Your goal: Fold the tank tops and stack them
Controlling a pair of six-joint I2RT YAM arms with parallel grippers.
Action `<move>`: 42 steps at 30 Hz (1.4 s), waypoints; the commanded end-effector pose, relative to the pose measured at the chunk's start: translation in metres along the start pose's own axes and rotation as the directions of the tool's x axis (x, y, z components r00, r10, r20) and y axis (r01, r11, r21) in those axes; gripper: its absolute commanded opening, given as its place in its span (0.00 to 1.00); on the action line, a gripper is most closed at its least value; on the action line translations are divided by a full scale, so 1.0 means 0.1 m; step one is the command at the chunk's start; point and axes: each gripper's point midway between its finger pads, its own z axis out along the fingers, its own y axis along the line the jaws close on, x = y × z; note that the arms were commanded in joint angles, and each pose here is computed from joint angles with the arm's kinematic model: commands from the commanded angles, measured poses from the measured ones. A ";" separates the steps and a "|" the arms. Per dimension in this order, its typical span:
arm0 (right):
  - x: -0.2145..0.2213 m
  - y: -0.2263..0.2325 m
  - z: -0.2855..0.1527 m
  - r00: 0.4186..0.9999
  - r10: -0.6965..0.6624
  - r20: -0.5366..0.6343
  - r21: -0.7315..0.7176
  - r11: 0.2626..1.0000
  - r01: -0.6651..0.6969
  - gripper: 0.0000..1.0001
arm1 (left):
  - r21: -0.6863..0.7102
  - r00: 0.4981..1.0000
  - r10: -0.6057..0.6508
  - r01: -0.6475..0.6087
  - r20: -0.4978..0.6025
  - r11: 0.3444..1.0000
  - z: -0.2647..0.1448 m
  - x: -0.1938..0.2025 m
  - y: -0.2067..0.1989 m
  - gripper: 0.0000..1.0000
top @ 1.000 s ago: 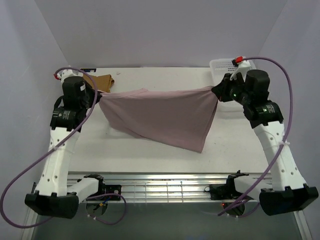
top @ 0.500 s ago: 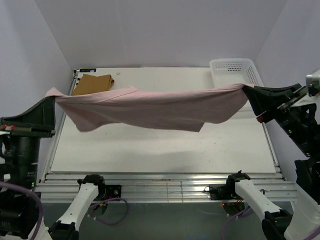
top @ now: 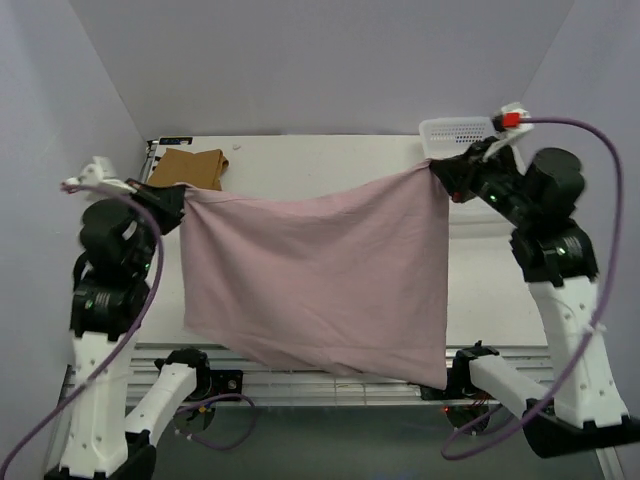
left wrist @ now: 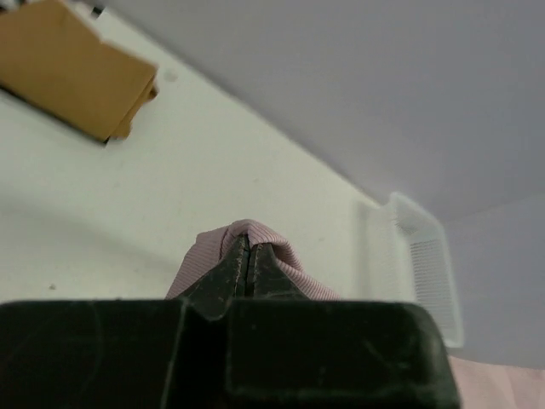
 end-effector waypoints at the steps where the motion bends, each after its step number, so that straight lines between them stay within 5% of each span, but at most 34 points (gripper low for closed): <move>1: 0.66 -0.48 0.75 0.995 0.024 -0.101 0.044 0.999 -0.020 0.08 | -0.242 0.990 -0.031 -0.004 -0.138 0.970 0.66 0.75 0.70 0.00; 3: 1.30 -0.77 1.18 0.970 0.053 -0.235 0.063 0.997 -0.039 0.08 | -0.364 0.967 -0.034 -0.063 -0.253 0.929 1.01 1.36 1.21 0.08; 4: 1.45 -0.89 1.36 0.964 0.062 -0.258 0.075 0.996 -0.044 0.08 | -0.368 0.952 -0.011 -0.107 -0.305 0.924 1.13 1.54 1.32 0.26; 5: 1.62 -0.97 1.50 0.950 0.081 -0.302 0.082 0.995 -0.059 0.08 | -0.406 0.924 -0.019 -0.150 -0.382 0.901 1.35 1.85 1.52 0.54; 6: 1.80 -1.12 1.80 0.929 0.089 -0.358 0.081 0.995 -0.064 0.13 | -0.422 0.908 -0.020 -0.174 -0.418 0.890 1.48 1.94 1.60 0.97; 8: 1.96 -1.26 1.99 0.893 0.123 -0.432 0.113 0.990 -0.082 0.24 | -0.433 0.894 0.012 -0.229 -0.449 0.872 1.80 1.87 1.57 0.98; 11: 1.88 -1.40 2.24 0.880 0.125 -0.459 0.157 0.986 -0.058 0.62 | -0.457 0.840 0.021 -0.317 -0.543 0.831 2.09 2.04 1.72 0.98; 12: 1.83 -1.43 2.25 0.884 0.119 -0.452 0.174 0.984 -0.044 0.67 | -0.436 0.845 0.035 -0.310 -0.534 0.845 2.20 1.96 1.61 0.98; 14: 1.79 -1.34 2.20 0.887 0.115 -0.447 0.178 0.983 -0.037 0.73 | -0.416 0.847 0.033 -0.295 -0.531 0.860 2.19 1.93 1.54 0.98; 16: 1.66 -1.18 2.06 0.900 0.104 -0.423 0.177 0.984 -0.031 0.94 | -0.401 0.851 0.031 -0.279 -0.525 0.872 2.05 1.89 1.48 0.98; 22: 2.01 -0.60 1.41 0.873 0.138 -0.469 0.160 0.985 -0.070 0.90 | -0.346 0.792 -0.062 -0.194 -0.608 0.918 1.39 2.26 1.44 0.98; 32: 3.12 -0.12 0.51 0.747 0.273 -0.606 0.145 0.962 -0.233 0.90 | -0.320 0.702 -0.153 -0.111 -0.695 0.941 0.60 2.90 1.61 0.98; 36: 3.50 -0.11 0.37 0.677 0.311 -0.667 0.182 0.949 -0.256 0.90 | -0.389 0.646 -0.207 -0.152 -0.735 0.909 0.44 3.18 1.86 0.98; 42: 3.94 -0.14 0.30 0.589 0.370 -0.719 0.250 0.928 -0.277 0.90 | -0.505 0.632 -0.263 -0.238 -0.729 0.829 0.29 3.34 2.22 0.98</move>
